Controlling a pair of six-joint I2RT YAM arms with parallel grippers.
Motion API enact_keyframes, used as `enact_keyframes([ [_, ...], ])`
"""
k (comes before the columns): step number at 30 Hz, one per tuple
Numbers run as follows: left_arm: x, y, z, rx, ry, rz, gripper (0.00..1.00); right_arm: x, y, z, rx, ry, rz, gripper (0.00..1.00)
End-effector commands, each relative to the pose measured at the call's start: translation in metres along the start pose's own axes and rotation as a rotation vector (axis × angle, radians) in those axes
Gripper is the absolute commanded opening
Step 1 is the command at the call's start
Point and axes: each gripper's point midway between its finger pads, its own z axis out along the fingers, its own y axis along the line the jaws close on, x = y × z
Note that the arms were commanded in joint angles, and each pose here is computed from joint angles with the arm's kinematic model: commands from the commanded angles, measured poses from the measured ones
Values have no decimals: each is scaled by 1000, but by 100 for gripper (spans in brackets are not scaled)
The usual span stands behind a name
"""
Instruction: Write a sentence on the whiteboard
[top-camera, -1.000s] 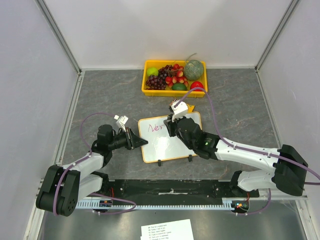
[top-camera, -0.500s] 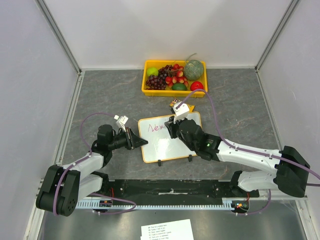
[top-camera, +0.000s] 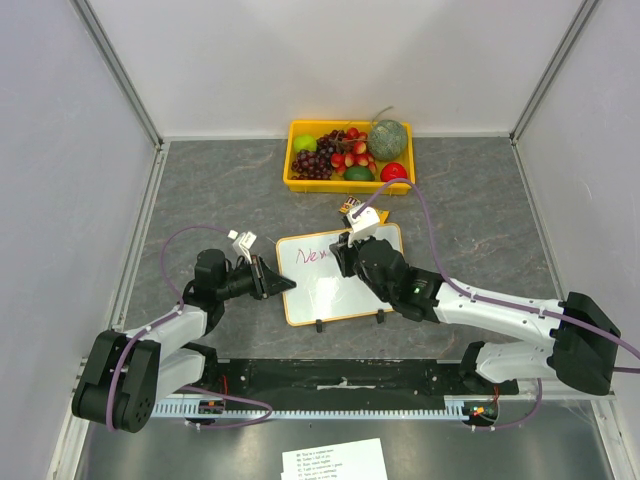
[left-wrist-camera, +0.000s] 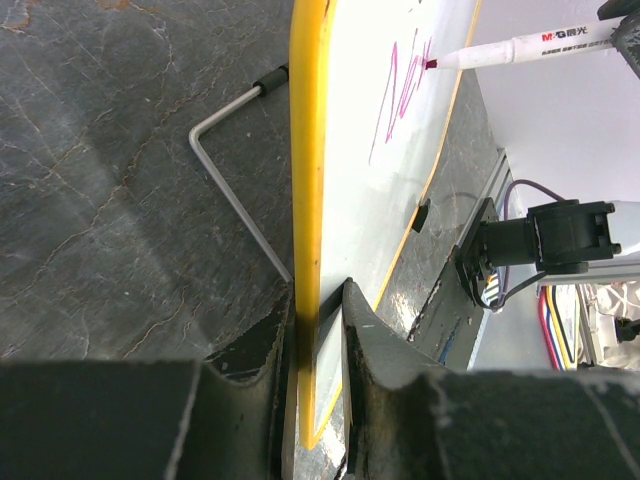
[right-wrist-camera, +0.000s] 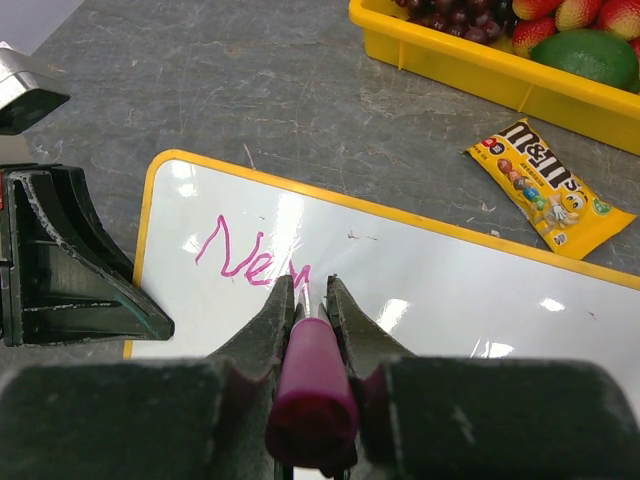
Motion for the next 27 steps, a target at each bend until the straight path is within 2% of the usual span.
enact_keyframes([
  [1, -7, 6, 1, -27, -33, 51, 2, -2, -16, 1, 83, 7, -38, 0],
  [13, -7, 6, 1, -25, -33, 52, 2, -23, -20, 4, 110, -37, -24, 0],
  [18, -6, 5, 1, -23, -31, 53, 2, -26, -9, 6, 56, -33, -16, 0],
  [27, -7, 6, 1, -26, -32, 53, 2, -47, -7, -13, -25, -117, 85, 0],
])
